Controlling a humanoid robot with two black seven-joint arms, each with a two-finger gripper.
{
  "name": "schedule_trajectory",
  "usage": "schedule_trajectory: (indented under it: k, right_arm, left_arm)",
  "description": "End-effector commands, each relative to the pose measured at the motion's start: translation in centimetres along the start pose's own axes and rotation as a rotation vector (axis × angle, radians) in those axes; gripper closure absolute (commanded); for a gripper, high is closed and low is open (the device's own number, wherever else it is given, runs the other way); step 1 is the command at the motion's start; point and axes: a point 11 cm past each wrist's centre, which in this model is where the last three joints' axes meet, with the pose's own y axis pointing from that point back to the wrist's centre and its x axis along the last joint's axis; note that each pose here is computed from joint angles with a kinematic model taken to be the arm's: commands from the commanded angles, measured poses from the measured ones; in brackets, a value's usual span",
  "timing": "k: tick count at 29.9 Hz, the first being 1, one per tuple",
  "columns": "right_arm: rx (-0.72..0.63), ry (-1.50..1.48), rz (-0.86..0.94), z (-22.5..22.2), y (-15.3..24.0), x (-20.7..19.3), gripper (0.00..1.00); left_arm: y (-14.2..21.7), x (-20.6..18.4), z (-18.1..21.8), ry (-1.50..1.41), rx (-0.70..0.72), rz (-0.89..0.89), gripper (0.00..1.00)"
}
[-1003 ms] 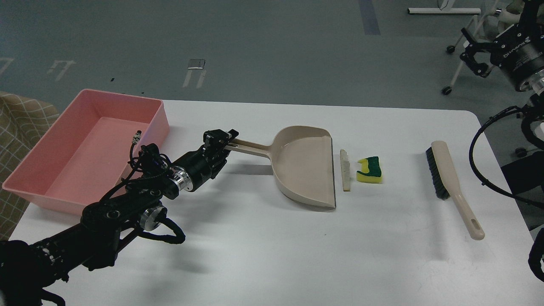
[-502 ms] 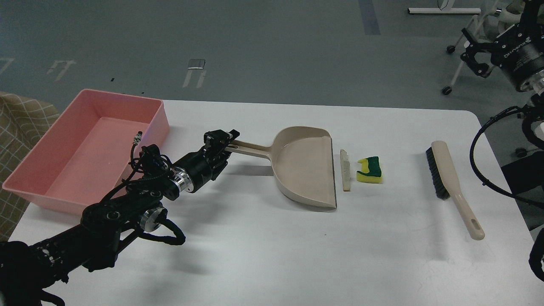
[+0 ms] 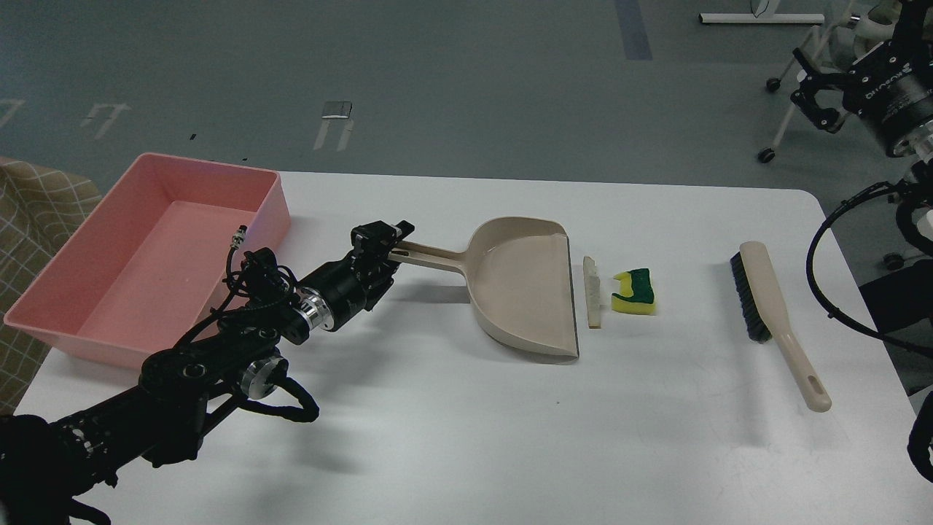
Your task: Sweep and dump garbage into bin
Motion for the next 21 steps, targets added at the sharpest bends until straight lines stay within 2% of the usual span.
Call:
schedule_trajectory:
  k: [1,9,12,14,21]
  right_arm:
    - [0.000,0.000,0.000,0.00,0.00,0.00,0.00]
    - [0.005,-0.003,0.001,-0.11,0.03,0.04,0.00]
    - [0.005,-0.003,0.001,-0.08,0.05,0.04,0.00]
    - [0.005,-0.003,0.001,-0.11,0.03,0.04,0.00]
    - [0.005,-0.003,0.001,-0.11,0.03,0.04,0.00]
  left_arm:
    - [0.28,-0.50,0.33,0.004,-0.014,-0.013,0.42]
    - [0.36,-0.31,0.10,-0.016,-0.006,-0.013,0.44]
    - [0.36,-0.39,0.03,-0.015,-0.006,-0.015,0.56]
    - [0.30,-0.60,0.01,-0.037,-0.006,-0.023,0.70]
    - [0.26,-1.03,0.08,-0.068,-0.021,-0.043,0.89]
